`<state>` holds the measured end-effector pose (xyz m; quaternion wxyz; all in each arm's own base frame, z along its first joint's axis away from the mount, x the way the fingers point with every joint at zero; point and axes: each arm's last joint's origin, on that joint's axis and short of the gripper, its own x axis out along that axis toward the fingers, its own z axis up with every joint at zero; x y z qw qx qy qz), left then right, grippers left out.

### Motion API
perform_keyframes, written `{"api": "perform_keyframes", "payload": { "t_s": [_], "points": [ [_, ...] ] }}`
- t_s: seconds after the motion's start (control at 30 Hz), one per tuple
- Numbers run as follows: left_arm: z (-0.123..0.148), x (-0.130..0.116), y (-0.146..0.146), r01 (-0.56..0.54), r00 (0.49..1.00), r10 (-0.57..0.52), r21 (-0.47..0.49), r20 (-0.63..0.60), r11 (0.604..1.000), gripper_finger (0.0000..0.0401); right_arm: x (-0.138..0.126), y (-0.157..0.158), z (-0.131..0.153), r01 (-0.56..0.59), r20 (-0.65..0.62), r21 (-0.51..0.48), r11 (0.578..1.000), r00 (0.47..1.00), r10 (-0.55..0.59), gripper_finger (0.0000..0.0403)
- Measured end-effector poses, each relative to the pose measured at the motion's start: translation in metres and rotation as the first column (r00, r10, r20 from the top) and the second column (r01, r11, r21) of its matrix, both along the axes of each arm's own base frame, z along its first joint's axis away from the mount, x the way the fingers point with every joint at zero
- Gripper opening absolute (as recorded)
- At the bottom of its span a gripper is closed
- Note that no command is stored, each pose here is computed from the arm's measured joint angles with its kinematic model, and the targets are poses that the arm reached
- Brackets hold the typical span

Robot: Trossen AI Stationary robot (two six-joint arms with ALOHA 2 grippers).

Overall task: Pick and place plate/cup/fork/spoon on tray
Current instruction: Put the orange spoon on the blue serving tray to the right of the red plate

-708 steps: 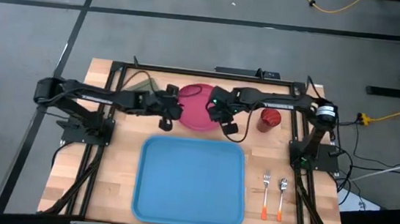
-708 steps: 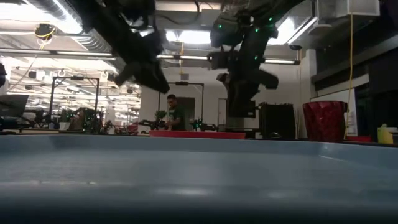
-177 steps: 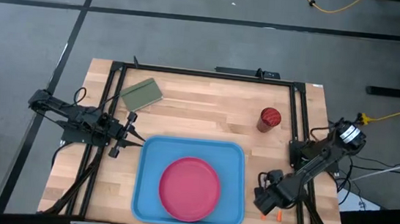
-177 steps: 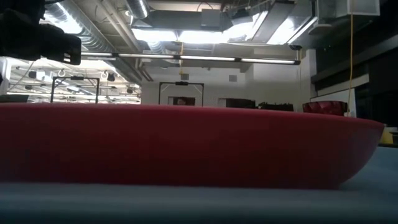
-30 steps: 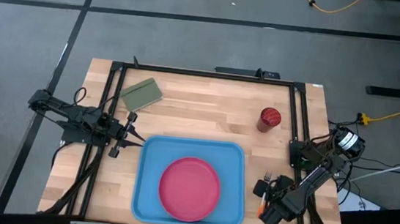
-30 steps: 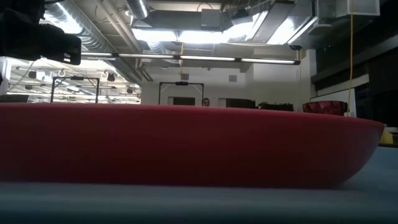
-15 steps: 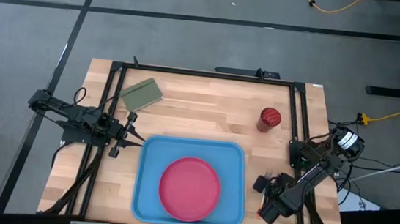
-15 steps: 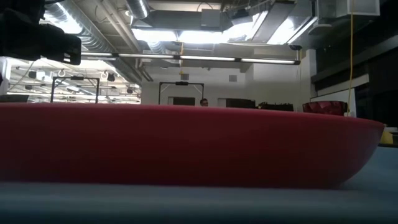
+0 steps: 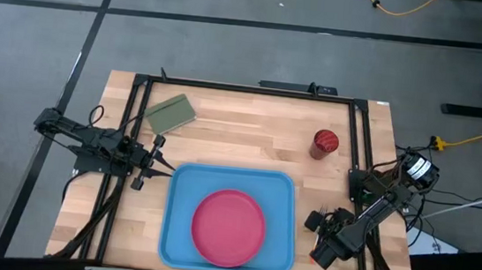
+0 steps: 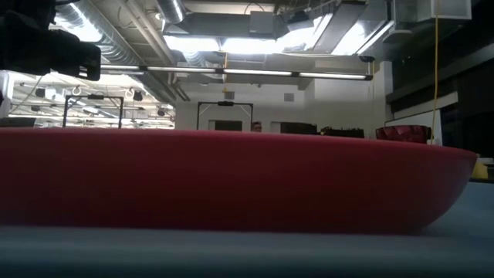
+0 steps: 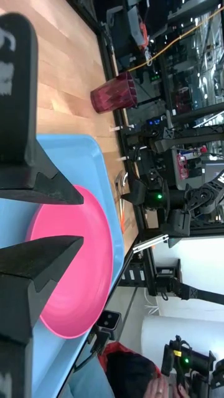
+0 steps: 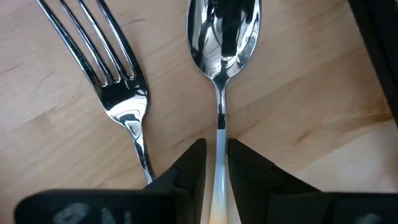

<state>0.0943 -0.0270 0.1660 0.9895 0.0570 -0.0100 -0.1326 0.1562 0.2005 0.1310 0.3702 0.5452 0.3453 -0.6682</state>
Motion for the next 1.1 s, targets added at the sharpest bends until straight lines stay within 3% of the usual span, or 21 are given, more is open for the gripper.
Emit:
{"api": "perform_keyframes", "payload": {
  "t_s": [0.53,0.87,1.1],
  "points": [
    [0.0001,0.0000,0.0000,0.000,1.000,0.000,0.000,0.000,1.000,0.0083,-0.0003,0.0001,-0.0004,0.001,-0.012,0.007,1.000,1.000,-0.001,0.0071],
    [0.0002,0.0000,0.0000,0.000,1.000,0.000,0.000,0.001,1.000,0.0083,-0.0003,0.0000,-0.0005,0.003,-0.013,0.006,1.000,1.000,-0.003,0.0012],
    [0.0001,0.0000,0.0000,0.000,1.000,0.000,0.000,0.000,1.000,0.0083,-0.0005,0.0000,-0.0005,0.006,-0.018,0.009,1.000,1.000,-0.005,0.0010]
  ]
}}
